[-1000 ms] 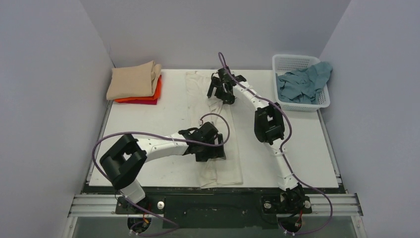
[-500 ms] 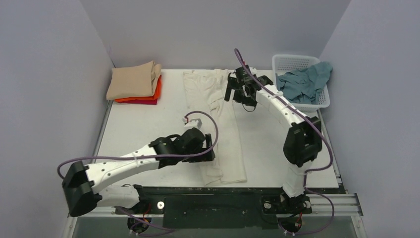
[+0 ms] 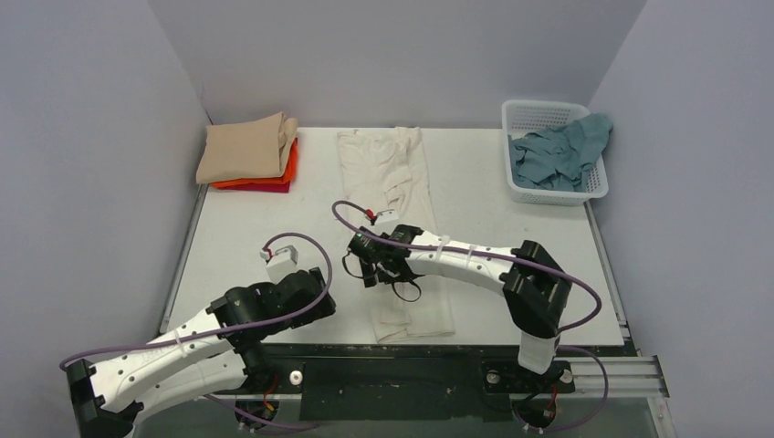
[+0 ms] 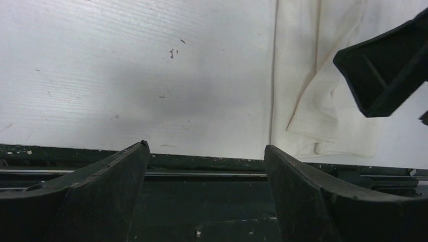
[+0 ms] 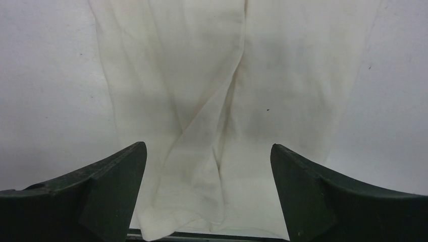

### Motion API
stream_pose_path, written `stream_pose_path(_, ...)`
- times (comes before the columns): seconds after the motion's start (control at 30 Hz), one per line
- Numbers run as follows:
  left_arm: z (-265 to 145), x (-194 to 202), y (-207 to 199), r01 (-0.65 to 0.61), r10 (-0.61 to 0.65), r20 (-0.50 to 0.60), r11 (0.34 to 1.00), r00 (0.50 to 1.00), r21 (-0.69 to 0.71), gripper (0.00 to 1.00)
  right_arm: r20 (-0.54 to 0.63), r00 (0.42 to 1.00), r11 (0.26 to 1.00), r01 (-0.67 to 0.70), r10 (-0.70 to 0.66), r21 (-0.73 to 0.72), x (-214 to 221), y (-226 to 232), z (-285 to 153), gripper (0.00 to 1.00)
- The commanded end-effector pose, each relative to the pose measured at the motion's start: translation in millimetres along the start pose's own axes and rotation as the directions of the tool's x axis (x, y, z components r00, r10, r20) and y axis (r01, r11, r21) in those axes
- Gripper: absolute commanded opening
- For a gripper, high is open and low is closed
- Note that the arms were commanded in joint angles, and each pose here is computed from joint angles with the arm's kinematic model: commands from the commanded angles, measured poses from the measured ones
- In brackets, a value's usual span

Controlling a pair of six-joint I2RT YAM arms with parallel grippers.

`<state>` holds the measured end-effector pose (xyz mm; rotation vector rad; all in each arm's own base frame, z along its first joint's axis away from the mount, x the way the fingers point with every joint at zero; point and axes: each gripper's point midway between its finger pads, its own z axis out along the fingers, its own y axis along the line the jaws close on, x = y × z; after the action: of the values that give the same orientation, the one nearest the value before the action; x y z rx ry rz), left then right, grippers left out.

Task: Fold and stack the t-shirts
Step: Rotate the tshirt 90 degrees

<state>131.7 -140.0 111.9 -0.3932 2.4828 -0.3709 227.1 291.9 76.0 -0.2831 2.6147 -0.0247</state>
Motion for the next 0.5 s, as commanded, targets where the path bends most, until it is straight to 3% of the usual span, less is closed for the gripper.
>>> stream_pose_path(0.0, 1.5, 1.8, 7.5, 0.045, -0.045, 0.006, 0.999, 0.999, -0.01, 0.95, 0.049, 0.999, 0.99, -0.006, -0.001, 0.142, -2.8, -3.7, 5.2, 0.87)
stream_pose_path(0.3, 15.8, 13.9, -1.1, 0.026, -0.026, -0.031, 1.0, 0.999, 0.01, 0.95, -0.025, 0.999, 0.98, 0.04, -0.036, 0.197, 31.0, -5.9, 28.8, 0.88)
stream_pose_path(0.47, 16.9, 14.5, -2.0, 0.009, -0.008, -0.036, 1.0, 0.999, 0.007, 0.95, -0.031, 0.999, 0.974, 0.038, -0.031, 0.222, 45.3, -25.0, 20.0, 0.88)
